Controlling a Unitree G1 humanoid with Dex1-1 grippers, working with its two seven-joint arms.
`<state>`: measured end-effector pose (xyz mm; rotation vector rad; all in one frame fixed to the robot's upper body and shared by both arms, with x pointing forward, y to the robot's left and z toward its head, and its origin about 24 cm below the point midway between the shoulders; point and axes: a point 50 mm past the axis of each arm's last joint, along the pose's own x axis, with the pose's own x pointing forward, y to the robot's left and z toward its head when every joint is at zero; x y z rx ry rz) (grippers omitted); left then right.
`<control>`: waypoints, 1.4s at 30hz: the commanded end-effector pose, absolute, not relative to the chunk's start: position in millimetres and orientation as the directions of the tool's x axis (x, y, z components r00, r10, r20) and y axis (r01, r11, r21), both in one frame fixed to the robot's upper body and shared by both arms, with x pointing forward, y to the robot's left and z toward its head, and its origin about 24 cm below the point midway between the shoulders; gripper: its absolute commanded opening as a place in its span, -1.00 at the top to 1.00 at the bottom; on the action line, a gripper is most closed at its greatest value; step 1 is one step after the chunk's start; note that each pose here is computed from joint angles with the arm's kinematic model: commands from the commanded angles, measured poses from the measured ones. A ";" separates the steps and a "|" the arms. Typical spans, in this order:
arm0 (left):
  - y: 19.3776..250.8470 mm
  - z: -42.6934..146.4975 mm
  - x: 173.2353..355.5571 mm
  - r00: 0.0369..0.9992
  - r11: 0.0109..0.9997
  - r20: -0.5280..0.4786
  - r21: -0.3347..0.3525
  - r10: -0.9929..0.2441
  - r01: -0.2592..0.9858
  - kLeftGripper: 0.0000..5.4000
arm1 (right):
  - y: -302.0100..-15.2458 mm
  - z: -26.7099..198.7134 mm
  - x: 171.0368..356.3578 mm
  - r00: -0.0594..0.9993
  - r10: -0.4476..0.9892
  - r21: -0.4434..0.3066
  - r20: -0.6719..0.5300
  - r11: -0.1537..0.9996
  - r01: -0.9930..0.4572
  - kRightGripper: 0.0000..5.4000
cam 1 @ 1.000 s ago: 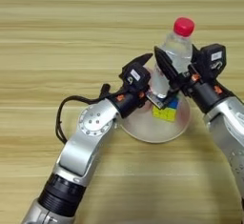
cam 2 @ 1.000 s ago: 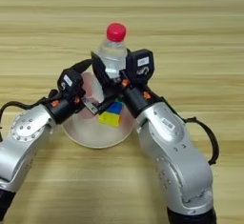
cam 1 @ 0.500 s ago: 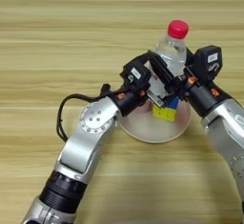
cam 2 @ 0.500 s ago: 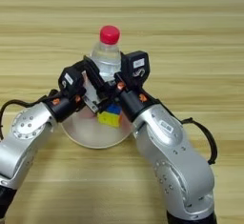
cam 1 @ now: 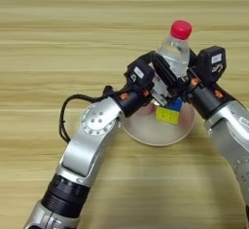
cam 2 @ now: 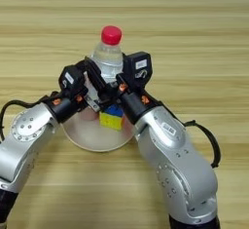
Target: Move the objects on the table
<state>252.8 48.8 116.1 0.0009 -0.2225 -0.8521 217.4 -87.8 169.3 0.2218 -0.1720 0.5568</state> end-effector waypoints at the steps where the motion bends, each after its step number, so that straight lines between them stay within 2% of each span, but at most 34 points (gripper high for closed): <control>1: 47.8 118.5 253.5 0.629 0.653 0.206 0.075 -0.750 0.754 -0.68 | -85.4 174.5 216.9 0.822 0.513 0.165 0.248 0.814 -0.558 -0.20; 10: 48.4 117.3 254.1 0.629 0.651 0.204 0.063 -0.750 0.756 -0.37 | -85.1 175.5 217.1 0.820 0.514 0.161 0.253 0.813 -0.559 -0.20; 14: 49.7 116.5 254.4 0.633 0.655 0.202 0.060 -0.747 0.754 -0.30 | -85.0 174.7 217.6 0.820 0.515 0.162 0.249 0.813 -0.559 -0.20; 42: 53.5 115.9 254.4 0.637 0.659 0.212 0.048 -0.741 0.750 -0.26 | -87.5 168.9 221.6 0.832 0.504 0.165 0.232 0.823 -0.544 -0.20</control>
